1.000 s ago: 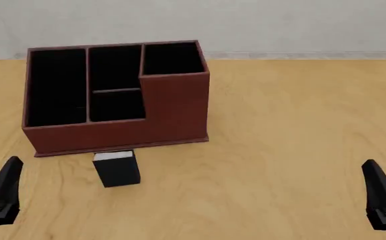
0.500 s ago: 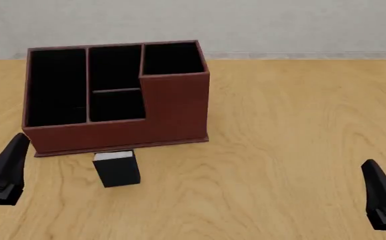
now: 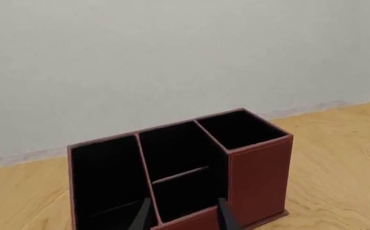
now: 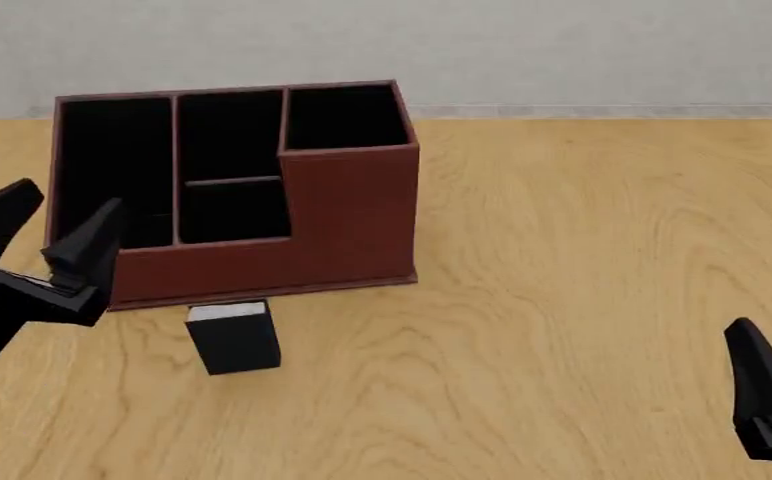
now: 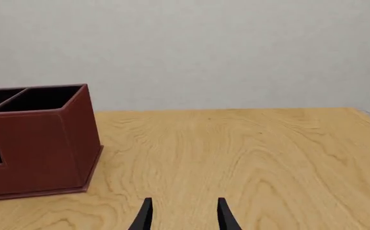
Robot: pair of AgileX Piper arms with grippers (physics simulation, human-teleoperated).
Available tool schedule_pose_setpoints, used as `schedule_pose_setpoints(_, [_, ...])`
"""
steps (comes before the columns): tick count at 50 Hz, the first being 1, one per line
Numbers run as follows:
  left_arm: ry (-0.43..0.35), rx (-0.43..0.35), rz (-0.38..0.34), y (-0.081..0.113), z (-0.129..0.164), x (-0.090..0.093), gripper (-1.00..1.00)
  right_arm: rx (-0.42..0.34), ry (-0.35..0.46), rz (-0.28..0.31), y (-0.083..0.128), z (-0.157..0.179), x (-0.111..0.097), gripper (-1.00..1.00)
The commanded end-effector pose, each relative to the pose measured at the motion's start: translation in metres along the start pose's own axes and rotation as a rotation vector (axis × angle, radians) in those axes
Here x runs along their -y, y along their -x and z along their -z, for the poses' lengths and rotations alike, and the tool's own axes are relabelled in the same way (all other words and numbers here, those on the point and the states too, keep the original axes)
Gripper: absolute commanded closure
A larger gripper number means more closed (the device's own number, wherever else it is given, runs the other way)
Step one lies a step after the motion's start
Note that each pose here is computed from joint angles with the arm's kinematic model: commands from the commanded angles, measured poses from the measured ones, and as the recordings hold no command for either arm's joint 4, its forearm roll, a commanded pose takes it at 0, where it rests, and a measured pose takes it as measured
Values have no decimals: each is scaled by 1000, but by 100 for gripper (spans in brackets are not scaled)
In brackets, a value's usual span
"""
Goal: Pick up the book and place it in the left compartment of the caddy.
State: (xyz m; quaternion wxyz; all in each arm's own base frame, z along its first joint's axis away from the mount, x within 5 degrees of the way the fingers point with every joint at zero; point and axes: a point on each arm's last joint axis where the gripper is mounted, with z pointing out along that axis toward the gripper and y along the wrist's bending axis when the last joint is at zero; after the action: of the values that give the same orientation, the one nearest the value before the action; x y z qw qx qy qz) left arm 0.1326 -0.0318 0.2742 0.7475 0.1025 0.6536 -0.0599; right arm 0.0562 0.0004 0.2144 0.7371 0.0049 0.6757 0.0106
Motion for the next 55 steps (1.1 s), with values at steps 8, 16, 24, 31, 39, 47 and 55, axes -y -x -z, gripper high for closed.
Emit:
schedule_pose_setpoints(8, [-146,-32,-52,9,-49,26,-100,1,-2,4,0,0,0,-100])
schedule_pose_setpoints(16, [-251,-85,-69,24,-60,46,-100,2,-3,4,0,0,0,-100])
schedule_pose_setpoints(24, [-337,-131,-47,49,-60,60,-100,3,-4,3,0,0,0,-100])
schedule_pose_setpoints(31, [-393,-153,-80,68,-58,67,-100,2,-2,7,0,0,0,-100])
schedule_pose_setpoints(39, [-439,-202,-138,97,-72,77,-100,1,3,13,0,0,0,-100])
schedule_pose_setpoints(47, [-501,-259,-221,116,-83,89,-100,-3,5,18,-1,0,0,-100])
schedule_pose_setpoints(55, [-515,-318,-284,128,-101,94,-100,-7,14,23,-1,0,-1,-100])
